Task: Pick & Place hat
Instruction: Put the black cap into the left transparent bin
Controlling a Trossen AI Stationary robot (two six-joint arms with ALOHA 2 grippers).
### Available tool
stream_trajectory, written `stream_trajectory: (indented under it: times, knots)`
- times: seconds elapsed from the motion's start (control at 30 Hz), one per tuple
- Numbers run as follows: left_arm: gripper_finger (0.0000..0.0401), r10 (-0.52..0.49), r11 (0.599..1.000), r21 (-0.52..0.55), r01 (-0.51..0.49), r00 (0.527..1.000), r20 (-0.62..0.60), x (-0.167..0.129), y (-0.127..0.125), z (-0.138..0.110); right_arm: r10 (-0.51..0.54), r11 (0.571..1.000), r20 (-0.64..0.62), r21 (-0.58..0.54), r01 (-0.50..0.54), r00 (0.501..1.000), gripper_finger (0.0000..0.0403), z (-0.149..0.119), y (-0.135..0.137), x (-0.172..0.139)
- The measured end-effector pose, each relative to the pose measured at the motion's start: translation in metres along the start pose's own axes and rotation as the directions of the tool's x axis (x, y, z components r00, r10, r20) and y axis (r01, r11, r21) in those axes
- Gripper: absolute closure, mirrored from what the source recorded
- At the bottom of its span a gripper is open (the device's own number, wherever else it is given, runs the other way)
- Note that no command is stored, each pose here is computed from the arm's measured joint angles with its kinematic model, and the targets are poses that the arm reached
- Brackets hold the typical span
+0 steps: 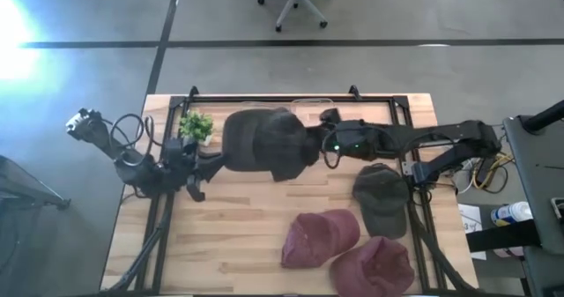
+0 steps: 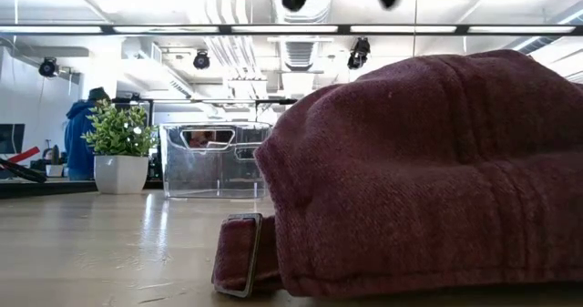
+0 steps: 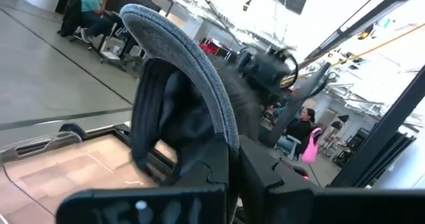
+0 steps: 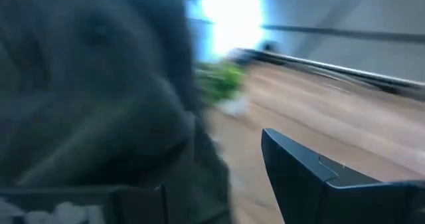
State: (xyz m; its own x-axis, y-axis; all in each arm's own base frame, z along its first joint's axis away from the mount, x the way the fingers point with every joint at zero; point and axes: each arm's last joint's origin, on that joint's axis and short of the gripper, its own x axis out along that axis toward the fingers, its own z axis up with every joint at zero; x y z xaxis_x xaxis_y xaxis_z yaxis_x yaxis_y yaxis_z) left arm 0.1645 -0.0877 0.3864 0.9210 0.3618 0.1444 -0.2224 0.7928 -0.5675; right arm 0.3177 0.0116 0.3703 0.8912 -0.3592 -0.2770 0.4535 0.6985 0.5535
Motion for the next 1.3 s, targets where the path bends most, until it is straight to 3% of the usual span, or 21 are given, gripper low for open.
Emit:
stream_trajectory:
  times: [0.17,0.33,0.47,0.53,0.67,0.73,0.87,1.03,1.3]
  knots:
    - [0.0392,0.007,1.0,-0.003,-0.007,1.0,-0.012,0.005,-0.004,-0.01,0.22,0.976,0.054,-0.005,-0.22,0.974,0.023,0.004,0.019,0.017]
    - [0.0392,0.014,1.0,0.009,-0.014,1.0,-0.014,0.013,-0.006,-0.02,0.351,0.936,-0.027,0.006,-0.351,0.936,0.023,0.0,0.029,0.028]
    - [0.0392,-0.083,0.996,-0.032,0.083,0.996,-0.015,0.019,-0.012,-0.023,0.418,0.908,-0.081,0.001,-0.419,0.905,0.023,-0.006,0.035,0.037]
    - [0.0392,-0.161,0.986,-0.042,0.16,0.987,-0.003,0.021,-0.017,-0.023,0.491,0.869,-0.076,-0.024,-0.494,0.868,0.023,-0.007,0.04,0.038]
    - [0.0392,-0.307,0.951,-0.04,0.308,0.951,0.038,0.021,-0.024,-0.017,0.656,0.752,-0.019,-0.07,-0.655,0.755,0.023,0.001,0.052,0.032]
    - [0.0392,-0.312,0.949,-0.027,0.313,0.949,0.039,0.021,-0.024,-0.016,0.689,0.722,0.002,-0.088,-0.686,0.725,0.023,0.005,0.054,0.029]
    - [0.0392,-0.333,0.943,-0.011,0.333,0.942,0.034,0.022,-0.023,-0.015,0.702,0.71,0.018,-0.1,-0.697,0.712,0.023,0.012,0.054,0.022]
    - [0.0392,-0.375,0.927,0.001,0.375,0.927,0.035,0.028,-0.02,-0.014,0.806,0.59,0.004,-0.064,-0.804,0.591,0.023,0.016,0.058,0.019]
    - [0.0392,-0.319,0.947,0.057,0.316,0.946,0.049,0.036,-0.012,-0.011,0.86,0.507,-0.063,0.004,-0.862,0.506,0.0229,0.015,0.06,0.015]
